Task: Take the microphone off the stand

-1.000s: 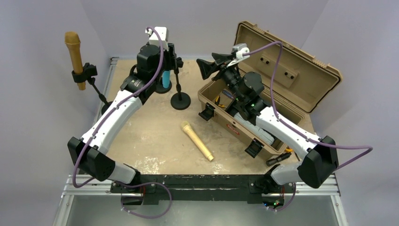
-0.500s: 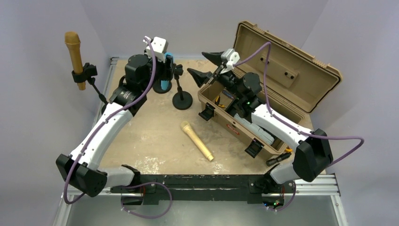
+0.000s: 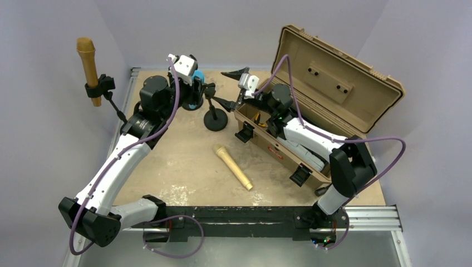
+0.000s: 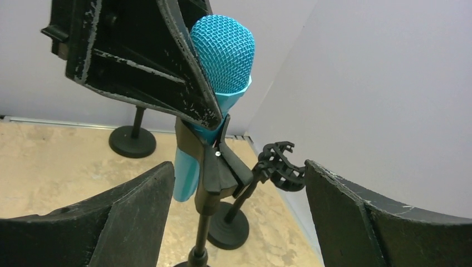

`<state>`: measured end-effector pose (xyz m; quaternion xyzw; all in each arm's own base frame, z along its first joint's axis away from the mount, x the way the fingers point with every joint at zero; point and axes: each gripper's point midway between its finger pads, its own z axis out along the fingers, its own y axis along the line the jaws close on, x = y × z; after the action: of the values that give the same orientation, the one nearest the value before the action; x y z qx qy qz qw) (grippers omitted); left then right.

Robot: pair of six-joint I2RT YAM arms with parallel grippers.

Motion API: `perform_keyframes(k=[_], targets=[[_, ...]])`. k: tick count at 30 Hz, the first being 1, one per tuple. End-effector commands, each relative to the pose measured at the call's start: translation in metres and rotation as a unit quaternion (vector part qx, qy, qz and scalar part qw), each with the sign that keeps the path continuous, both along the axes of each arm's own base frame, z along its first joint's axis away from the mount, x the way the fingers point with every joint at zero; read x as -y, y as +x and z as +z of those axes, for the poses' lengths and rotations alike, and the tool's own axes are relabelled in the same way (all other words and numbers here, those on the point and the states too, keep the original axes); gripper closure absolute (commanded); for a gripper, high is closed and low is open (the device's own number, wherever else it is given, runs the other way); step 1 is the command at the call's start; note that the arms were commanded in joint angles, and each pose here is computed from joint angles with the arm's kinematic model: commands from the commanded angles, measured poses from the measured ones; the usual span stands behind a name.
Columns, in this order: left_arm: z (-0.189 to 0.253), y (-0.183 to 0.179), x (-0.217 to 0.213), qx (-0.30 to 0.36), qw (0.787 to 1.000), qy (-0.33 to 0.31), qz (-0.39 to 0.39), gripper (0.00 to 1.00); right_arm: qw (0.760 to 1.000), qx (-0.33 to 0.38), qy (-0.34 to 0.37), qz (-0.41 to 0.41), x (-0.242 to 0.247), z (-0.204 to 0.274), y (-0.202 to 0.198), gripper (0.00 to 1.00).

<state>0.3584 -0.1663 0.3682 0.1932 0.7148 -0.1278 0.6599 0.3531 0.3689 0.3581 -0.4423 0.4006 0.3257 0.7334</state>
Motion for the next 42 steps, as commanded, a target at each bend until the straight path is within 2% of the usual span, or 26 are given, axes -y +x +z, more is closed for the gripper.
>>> perform_keyframes(k=[1,15,32,39,42], targets=[[0.028,-0.003,-0.003,0.051,0.999,-0.012,-0.004,1.0,0.997,0.08,0.01,-0.007,-0.001,0.038,0.005,0.17],[0.031,-0.005,-0.004,0.05,0.998,-0.028,-0.005,1.0,0.998,0.05,-0.029,0.019,-0.025,-0.002,0.024,0.23],[0.029,-0.003,-0.003,0.045,0.998,-0.033,-0.014,1.0,0.998,0.034,-0.034,0.046,-0.037,-0.015,0.027,0.35],[0.028,-0.003,-0.002,0.038,0.998,-0.045,-0.015,1.0,0.998,0.029,-0.039,0.049,-0.039,-0.018,0.029,0.42],[0.028,-0.003,-0.001,0.036,0.998,-0.046,-0.016,1.0,0.998,0.027,-0.04,0.049,-0.039,-0.019,0.03,0.49]])
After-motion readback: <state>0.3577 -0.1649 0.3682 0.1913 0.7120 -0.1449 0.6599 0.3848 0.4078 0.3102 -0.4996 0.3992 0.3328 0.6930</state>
